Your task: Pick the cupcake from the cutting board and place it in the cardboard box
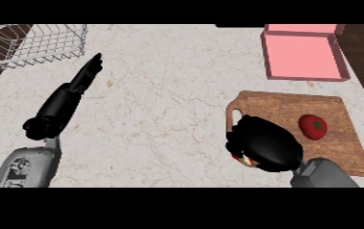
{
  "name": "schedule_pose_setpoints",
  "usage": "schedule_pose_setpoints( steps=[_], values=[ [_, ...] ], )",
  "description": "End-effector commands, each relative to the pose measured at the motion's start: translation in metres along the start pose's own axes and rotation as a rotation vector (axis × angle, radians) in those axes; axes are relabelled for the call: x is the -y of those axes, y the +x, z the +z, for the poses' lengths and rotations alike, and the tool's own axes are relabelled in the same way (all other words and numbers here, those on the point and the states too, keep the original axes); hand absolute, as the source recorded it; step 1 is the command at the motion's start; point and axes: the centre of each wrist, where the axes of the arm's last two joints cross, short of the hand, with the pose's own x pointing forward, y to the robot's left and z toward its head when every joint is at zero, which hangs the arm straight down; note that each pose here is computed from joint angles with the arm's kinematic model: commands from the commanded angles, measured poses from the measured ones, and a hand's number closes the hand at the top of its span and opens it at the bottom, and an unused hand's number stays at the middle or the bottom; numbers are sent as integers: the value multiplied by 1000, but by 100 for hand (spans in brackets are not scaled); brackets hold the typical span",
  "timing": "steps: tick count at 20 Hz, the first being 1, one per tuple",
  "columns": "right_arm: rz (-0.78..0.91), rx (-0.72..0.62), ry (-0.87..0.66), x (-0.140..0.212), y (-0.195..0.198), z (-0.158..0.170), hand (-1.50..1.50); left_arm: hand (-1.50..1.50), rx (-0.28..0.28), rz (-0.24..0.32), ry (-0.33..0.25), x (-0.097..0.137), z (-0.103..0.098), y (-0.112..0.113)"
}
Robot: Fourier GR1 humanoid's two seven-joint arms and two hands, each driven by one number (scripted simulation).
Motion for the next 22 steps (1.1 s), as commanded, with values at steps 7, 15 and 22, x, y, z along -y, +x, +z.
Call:
schedule_pose_setpoints(
  steps=[7, 15, 22],
  values=[
    [-1, 151, -332, 78, -18, 89, 150, 0, -4, -13, 27, -7, 12, -2],
    [-209, -222, -574, 131, -79, 109, 150, 0, -2, -14, -15, -5, 0, 6],
    [-251, -376, -607, 167, -134, 109, 150, 0, 5, -11, -7, 14, 5, 1]
  ],
)
